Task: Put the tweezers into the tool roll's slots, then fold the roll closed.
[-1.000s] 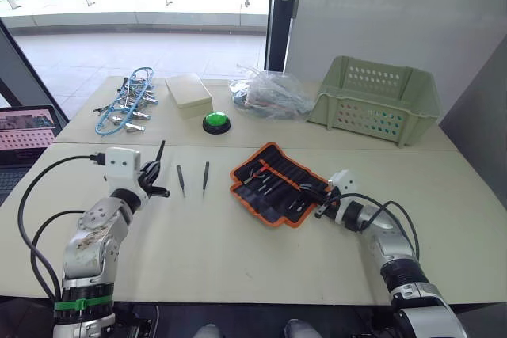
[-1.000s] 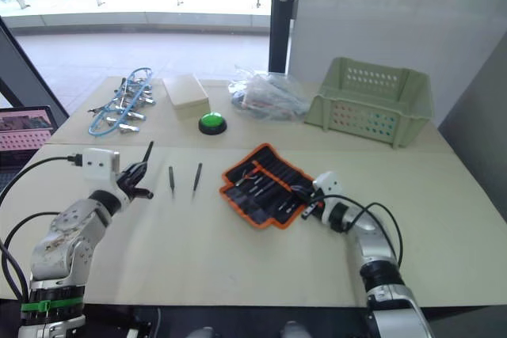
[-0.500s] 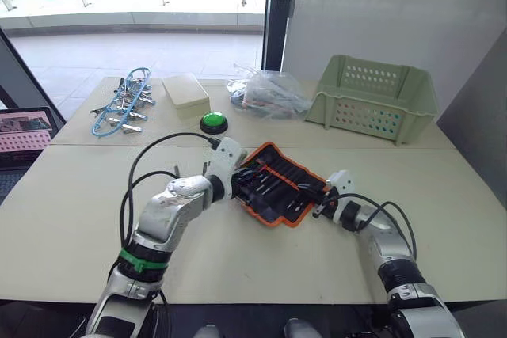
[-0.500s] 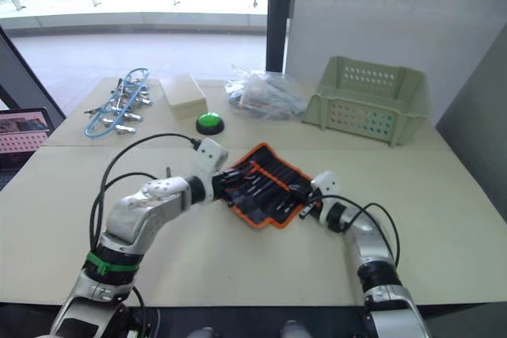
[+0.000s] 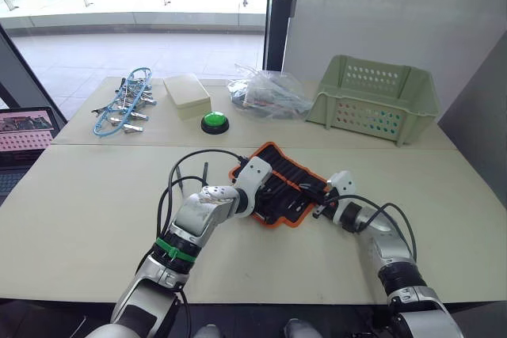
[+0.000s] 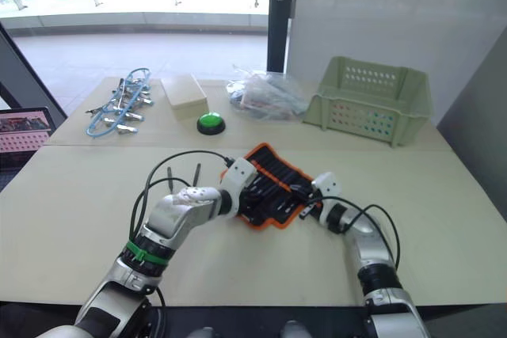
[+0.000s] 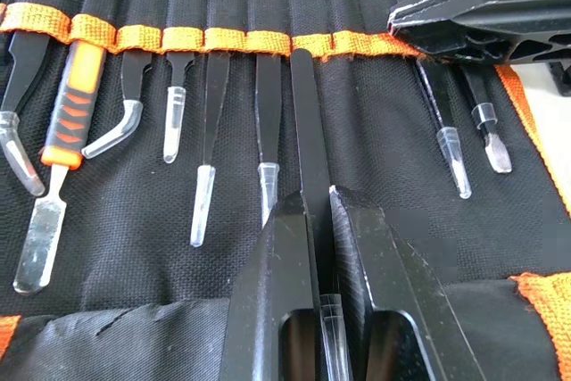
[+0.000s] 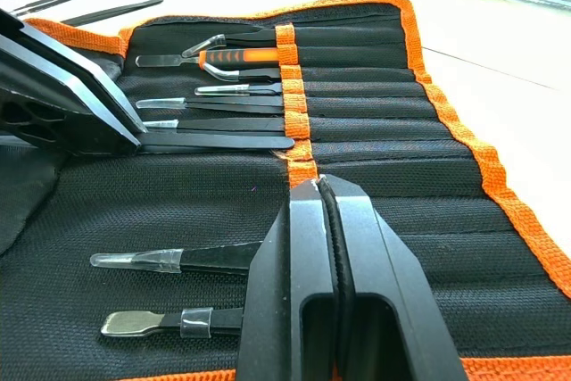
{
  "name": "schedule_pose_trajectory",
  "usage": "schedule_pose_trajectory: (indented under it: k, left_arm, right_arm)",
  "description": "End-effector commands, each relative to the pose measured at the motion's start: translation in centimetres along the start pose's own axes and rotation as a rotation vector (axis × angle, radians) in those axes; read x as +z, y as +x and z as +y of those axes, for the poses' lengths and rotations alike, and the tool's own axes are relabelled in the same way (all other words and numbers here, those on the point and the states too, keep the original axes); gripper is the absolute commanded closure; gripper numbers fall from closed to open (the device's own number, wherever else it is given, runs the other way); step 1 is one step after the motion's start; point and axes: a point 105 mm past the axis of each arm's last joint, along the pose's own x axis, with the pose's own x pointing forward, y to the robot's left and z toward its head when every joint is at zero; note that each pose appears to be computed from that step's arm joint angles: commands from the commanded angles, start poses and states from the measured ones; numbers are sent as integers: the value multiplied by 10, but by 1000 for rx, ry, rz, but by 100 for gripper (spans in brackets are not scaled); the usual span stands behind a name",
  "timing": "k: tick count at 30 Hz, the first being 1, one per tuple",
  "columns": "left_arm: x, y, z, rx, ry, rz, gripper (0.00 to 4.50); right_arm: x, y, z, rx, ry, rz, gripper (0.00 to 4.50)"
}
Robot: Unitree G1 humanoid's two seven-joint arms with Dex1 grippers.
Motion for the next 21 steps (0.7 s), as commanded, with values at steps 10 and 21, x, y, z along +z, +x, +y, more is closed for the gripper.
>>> schedule_pose_trajectory:
  k: [10, 21]
  left_arm:
    - [7, -3, -3, -44, 58, 17, 448]
    - [17, 16, -2, -36, 6, -34, 448]
  right_arm:
    - [-48, -14, 12, -1, 77, 165, 450]
    - [-50, -13, 15, 3, 79, 171, 450]
